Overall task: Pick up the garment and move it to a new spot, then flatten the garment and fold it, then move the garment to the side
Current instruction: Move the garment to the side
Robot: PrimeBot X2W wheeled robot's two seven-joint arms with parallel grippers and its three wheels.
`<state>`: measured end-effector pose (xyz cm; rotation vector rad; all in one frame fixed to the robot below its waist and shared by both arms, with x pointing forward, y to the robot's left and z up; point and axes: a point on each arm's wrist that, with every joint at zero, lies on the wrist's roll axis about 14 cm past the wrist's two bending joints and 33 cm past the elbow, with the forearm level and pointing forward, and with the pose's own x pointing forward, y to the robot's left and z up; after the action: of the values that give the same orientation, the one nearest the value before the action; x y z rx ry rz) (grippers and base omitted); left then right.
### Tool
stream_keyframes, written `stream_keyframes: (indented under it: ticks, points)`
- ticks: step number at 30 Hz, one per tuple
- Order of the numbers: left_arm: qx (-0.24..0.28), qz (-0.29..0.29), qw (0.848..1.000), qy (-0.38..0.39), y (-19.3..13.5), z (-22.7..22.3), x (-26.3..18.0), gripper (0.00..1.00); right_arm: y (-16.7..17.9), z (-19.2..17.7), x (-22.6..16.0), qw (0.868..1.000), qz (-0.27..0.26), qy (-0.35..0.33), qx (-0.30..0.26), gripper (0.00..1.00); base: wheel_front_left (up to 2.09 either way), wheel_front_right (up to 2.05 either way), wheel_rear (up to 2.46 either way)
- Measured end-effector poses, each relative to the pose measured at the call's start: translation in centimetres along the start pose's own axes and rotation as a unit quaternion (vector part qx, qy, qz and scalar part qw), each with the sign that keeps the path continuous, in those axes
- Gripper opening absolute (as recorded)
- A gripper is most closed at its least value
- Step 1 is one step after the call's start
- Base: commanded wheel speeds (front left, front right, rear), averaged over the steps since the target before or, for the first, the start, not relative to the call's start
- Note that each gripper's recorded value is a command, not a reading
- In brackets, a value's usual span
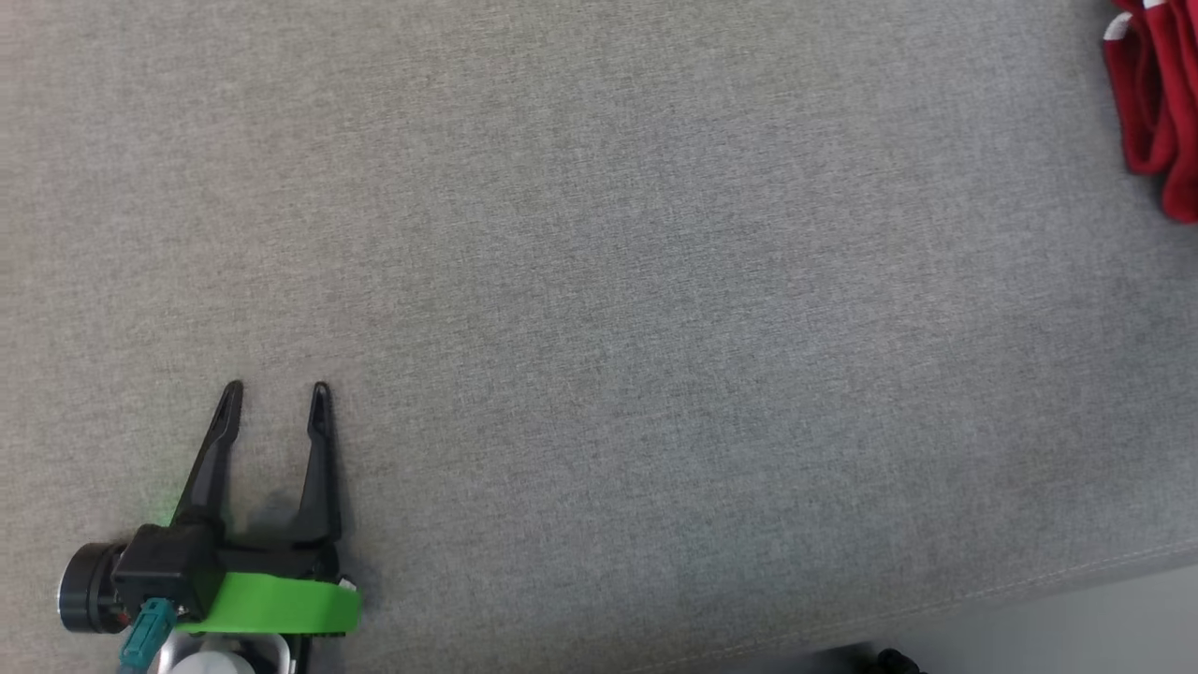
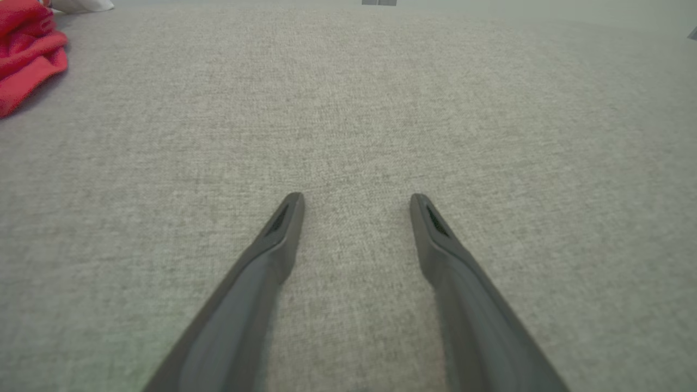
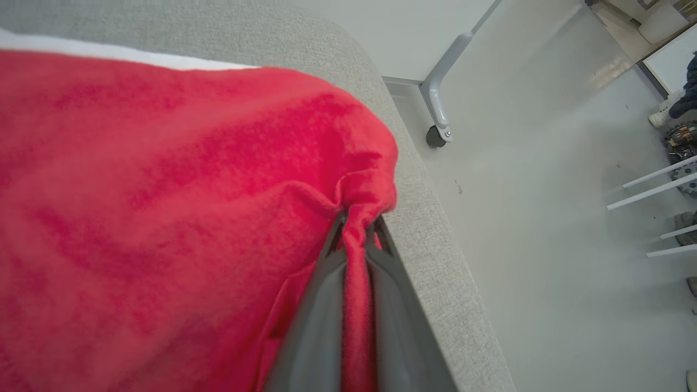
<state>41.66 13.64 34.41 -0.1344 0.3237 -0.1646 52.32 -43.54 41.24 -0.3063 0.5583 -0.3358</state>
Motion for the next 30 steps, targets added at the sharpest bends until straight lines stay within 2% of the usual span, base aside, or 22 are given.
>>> stream_keyframes:
  ticks: [4, 5, 6, 11, 18, 20, 24, 30]
  points:
    - [0.003, 0.010, 1.000, 0.004, 0.7, -0.1, -0.6, 1.00, -0.5, 0.6, 0.2, 1.000, -0.008, -0.004, -0.002, 0.00, 0.00, 0.00, 0.00]
    - [0.004, 0.009, 1.000, 0.004, 0.7, -0.1, -0.6, 1.00, -0.8, 0.8, 0.2, 1.000, -0.012, -0.009, -0.004, 0.09, 0.00, 0.00, 0.00]
    - [0.005, 0.008, 1.000, 0.003, 0.6, 0.0, -0.6, 1.00, -1.4, 1.2, -0.1, 1.000, -0.019, -0.016, -0.011, 1.00, 0.00, 0.00, 0.00]
    - [0.003, 0.007, 1.000, -0.001, 0.3, 0.4, -0.6, 1.00, -2.5, 2.9, -0.9, 0.998, -0.028, -0.055, -0.031, 1.00, 0.00, 0.00, 0.00]
    - [-0.010, 0.013, 1.000, -0.016, 0.2, 1.7, -1.7, 1.00, -3.1, 6.3, -3.5, 0.990, -0.035, -0.139, -0.006, 1.00, 0.00, 0.00, 0.00]
    - [-0.016, 0.019, 0.999, -0.024, 0.2, 2.4, -2.3, 1.00, -2.4, 7.4, -4.6, 0.986, -0.027, -0.167, 0.003, 1.00, 0.00, 0.00, 0.00]
    - [-0.030, 0.026, 0.998, -0.046, -0.1, 3.9, -3.6, 1.00, 0.0, 10.2, -7.8, 0.970, 0.000, -0.244, 0.022, 1.00, 0.00, 0.00, 0.00]
    - [-0.042, 0.038, 0.995, -0.086, -0.5, 6.5, -5.7, 1.00, 5.5, 7.7, -14.1, 0.955, 0.066, -0.287, 0.045, 1.00, 0.00, 0.00, 0.00]
